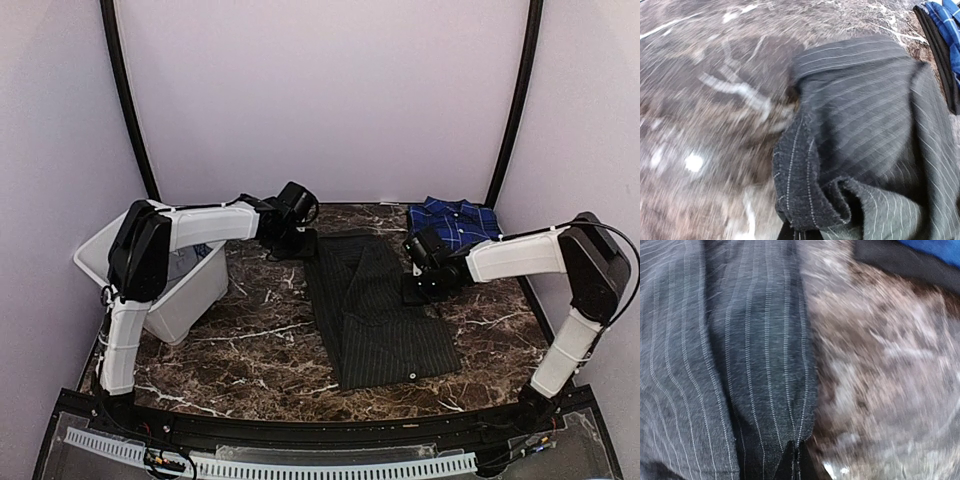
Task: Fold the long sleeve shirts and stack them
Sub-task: Rotate the crumpled shirt at the center of the board, then move the bin to the corner of the board.
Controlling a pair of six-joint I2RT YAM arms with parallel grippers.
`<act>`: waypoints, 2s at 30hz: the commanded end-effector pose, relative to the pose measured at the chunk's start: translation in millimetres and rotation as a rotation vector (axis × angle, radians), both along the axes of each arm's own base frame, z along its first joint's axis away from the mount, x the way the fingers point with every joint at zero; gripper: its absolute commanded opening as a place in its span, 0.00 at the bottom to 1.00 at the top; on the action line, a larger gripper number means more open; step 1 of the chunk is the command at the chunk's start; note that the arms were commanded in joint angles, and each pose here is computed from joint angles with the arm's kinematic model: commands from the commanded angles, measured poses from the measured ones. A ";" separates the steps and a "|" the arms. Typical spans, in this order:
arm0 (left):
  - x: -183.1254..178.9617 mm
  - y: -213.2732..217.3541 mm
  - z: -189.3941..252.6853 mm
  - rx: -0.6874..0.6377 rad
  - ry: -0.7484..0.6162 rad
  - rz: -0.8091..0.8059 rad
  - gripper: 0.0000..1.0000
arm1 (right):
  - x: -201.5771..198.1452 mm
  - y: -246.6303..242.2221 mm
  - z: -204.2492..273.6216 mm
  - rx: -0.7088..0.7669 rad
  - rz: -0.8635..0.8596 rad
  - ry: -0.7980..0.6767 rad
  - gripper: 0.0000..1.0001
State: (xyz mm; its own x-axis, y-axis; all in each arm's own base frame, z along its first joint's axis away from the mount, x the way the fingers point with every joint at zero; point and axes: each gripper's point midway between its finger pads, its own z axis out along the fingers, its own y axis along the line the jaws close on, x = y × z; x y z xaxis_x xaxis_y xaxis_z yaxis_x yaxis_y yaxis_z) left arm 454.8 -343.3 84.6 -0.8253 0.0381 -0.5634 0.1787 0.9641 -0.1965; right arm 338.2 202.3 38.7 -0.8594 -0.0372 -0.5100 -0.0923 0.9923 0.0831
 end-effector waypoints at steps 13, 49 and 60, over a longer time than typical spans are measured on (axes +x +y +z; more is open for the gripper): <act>11.8 32.6 66.1 0.083 -0.054 0.044 0.69 | 31.5 28.0 111.3 0.188 0.042 -0.294 0.67; -183.1 195.5 44.5 0.002 0.104 0.324 0.77 | 39.0 79.2 128.6 0.271 0.267 -0.343 0.77; -184.4 114.9 98.2 -0.124 0.058 0.114 0.77 | 39.3 77.7 123.0 0.244 0.274 -0.328 0.78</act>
